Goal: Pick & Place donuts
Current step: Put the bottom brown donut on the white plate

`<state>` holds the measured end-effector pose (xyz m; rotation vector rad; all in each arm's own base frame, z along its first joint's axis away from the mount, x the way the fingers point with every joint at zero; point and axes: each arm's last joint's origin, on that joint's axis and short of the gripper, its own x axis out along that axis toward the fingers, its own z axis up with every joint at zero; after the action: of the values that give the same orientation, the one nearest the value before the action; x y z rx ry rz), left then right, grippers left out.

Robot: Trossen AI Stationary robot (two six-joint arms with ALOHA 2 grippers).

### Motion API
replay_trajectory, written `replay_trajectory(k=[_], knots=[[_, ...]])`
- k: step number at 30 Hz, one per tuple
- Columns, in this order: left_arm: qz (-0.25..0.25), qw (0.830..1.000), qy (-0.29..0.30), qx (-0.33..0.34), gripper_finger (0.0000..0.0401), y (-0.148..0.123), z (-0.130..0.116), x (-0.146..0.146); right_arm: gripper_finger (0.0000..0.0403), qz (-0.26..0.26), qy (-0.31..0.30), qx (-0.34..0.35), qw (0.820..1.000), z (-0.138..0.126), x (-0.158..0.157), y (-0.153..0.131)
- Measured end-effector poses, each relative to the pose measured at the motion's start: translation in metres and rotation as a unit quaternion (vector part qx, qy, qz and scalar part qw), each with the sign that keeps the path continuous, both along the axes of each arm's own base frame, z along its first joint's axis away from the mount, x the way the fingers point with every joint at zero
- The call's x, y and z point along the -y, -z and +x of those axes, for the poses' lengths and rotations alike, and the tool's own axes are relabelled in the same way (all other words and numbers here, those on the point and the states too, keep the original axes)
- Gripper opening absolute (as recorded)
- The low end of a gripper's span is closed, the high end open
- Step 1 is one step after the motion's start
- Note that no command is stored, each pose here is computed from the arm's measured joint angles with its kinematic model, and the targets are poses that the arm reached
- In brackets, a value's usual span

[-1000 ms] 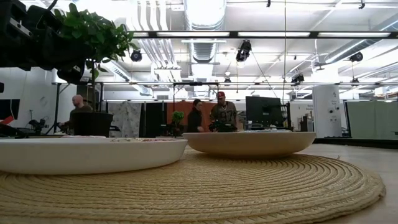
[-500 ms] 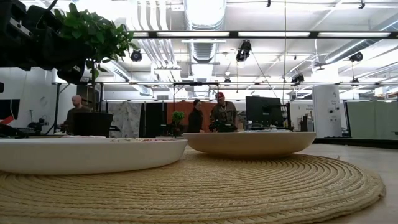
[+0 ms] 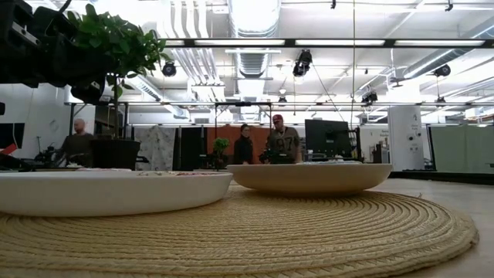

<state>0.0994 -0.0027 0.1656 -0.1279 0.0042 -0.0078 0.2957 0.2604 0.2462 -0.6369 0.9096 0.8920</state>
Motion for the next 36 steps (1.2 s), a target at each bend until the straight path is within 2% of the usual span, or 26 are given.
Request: replay_trajectory(k=[15, 29, 36], knots=[[0.000, 1.000, 0.000, 0.000, 0.0000, 0.000, 0.000, 0.000, 0.0276, 0.006, 0.022, 0.010, 1.000, 0.014, 0.015, 0.002], [0.000, 1.000, 0.000, 0.000, 0.0000, 0.000, 0.000, 0.000, 0.0276, 0.002, 0.026, 0.005, 1.000, 0.012, 0.021, 0.034], [0.000, 1.000, 0.000, 0.000, 0.0000, 0.000, 0.000, 0.000, 0.0276, 0.004, 0.028, 0.006, 1.000, 0.011, 0.022, 0.038]])
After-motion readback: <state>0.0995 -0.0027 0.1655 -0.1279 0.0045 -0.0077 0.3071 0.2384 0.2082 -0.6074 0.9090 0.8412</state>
